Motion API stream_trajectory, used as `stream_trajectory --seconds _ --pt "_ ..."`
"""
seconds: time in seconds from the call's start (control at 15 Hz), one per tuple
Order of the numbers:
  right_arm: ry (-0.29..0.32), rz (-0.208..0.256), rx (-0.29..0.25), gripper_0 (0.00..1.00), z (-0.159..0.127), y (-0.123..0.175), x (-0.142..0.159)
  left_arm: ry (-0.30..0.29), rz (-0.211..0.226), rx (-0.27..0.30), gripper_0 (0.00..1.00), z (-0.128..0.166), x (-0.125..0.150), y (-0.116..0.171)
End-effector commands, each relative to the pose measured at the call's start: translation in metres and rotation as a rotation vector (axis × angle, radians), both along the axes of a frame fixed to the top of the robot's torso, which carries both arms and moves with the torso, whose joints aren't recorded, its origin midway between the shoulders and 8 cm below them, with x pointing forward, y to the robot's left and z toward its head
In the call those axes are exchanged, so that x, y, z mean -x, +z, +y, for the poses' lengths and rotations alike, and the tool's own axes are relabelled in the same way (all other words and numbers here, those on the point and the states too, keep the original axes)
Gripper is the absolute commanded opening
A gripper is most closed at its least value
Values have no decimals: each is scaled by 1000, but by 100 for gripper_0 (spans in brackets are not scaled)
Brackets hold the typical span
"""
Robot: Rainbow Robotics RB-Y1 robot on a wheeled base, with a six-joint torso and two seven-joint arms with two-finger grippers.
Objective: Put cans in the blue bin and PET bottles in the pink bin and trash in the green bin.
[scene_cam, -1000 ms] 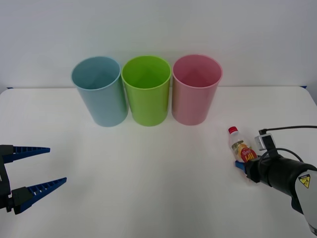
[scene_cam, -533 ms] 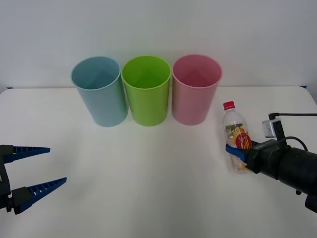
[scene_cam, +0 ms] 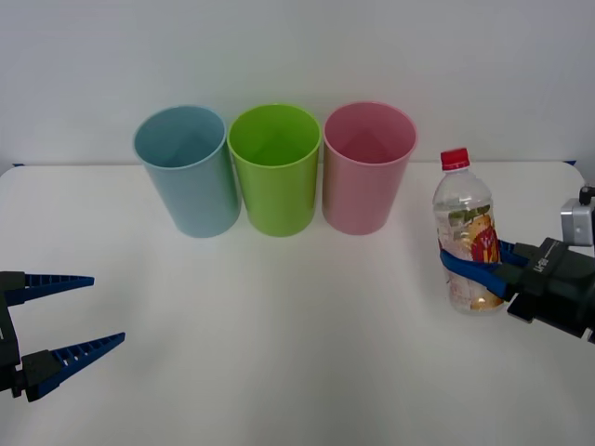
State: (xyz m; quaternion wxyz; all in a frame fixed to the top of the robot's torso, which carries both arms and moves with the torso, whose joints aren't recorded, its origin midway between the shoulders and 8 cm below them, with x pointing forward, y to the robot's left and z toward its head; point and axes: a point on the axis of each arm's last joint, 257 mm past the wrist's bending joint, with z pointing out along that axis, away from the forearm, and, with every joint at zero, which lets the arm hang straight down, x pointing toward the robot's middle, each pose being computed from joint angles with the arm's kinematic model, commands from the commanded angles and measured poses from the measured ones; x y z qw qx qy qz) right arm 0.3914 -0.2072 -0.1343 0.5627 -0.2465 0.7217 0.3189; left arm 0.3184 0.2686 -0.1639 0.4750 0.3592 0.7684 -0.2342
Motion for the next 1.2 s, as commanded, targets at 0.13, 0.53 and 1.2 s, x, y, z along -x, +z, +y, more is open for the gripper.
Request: stream_trajectory --seconds 0.13,0.53,1.2 --pt "66 -70 -73 0 1 38 16 0 0 0 100 0 0 0" --pt "164 -206 -148 0 25 97 32 0 0 0 100 0 0 0" --pt "38 -336 -280 0 76 176 -45 0 0 0 100 0 0 0"
